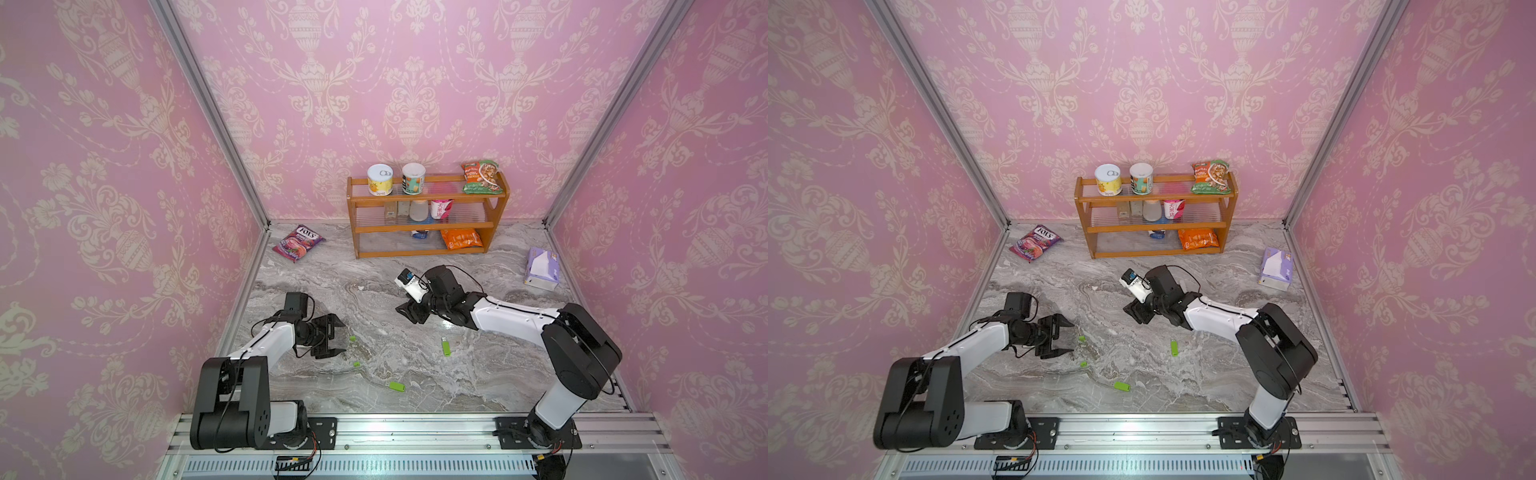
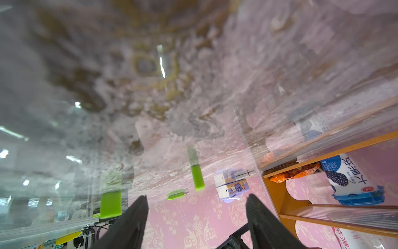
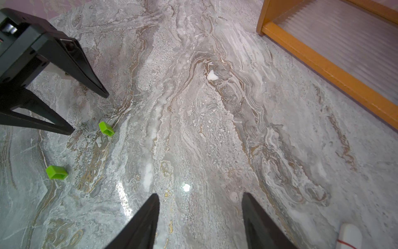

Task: Close the usb drive cover
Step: Pick up the cover from the center of the board.

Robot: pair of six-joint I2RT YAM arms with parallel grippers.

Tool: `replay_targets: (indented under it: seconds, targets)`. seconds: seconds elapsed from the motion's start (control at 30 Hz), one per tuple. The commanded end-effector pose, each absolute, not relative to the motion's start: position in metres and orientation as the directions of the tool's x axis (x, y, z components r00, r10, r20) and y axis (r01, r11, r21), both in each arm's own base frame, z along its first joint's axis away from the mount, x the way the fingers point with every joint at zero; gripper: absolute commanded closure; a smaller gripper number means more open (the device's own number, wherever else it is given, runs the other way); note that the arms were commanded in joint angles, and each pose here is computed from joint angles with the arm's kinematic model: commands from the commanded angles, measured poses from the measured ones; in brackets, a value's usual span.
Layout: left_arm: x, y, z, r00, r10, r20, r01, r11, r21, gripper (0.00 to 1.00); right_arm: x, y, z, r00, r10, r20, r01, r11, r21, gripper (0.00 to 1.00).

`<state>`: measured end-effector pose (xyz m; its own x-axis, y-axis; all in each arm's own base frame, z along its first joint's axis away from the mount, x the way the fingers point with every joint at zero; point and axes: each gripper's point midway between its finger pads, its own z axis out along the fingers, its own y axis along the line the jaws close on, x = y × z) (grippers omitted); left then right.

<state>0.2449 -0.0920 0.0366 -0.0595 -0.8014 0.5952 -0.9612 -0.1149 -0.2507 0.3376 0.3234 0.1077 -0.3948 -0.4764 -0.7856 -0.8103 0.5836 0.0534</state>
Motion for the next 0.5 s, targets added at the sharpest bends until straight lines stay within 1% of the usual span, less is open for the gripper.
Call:
replay_targets:
  seconds: [0.0, 0.27, 0.37, 0.47]
  targets:
    - [0.2467, -0.0879, 0.0294, -0.014, -0.802, 0.597, -0.963, -0.15, -0.223, 0.27, 0.3401, 0.3197, 0.1071, -0.423, -0.47, -0.775, -0.796, 0.601, 0.07, 0.37]
    - [0.2505, -0.0879, 0.0225, 0.002, -0.802, 0.597, -0.965, -0.158, -0.209, 0.33, 0.3434, 0.3139, 0.1006, -0.438, -0.479, -0.761, -0.788, 0.611, 0.069, 0.37]
    - [0.2508, -0.0873, 0.021, 0.001, -0.811, 0.585, -0.967, -0.15, -0.206, 0.34, 0.3437, 0.3127, 0.1006, -0.44, -0.477, -0.761, -0.786, 0.615, 0.069, 0.37]
    - [0.251, -0.0926, 0.0206, -0.019, -0.82, 0.572, -0.972, -0.119, -0.203, 0.35, 0.3439, 0.3119, 0.1007, -0.442, -0.475, -0.761, -0.784, 0.617, 0.07, 0.37]
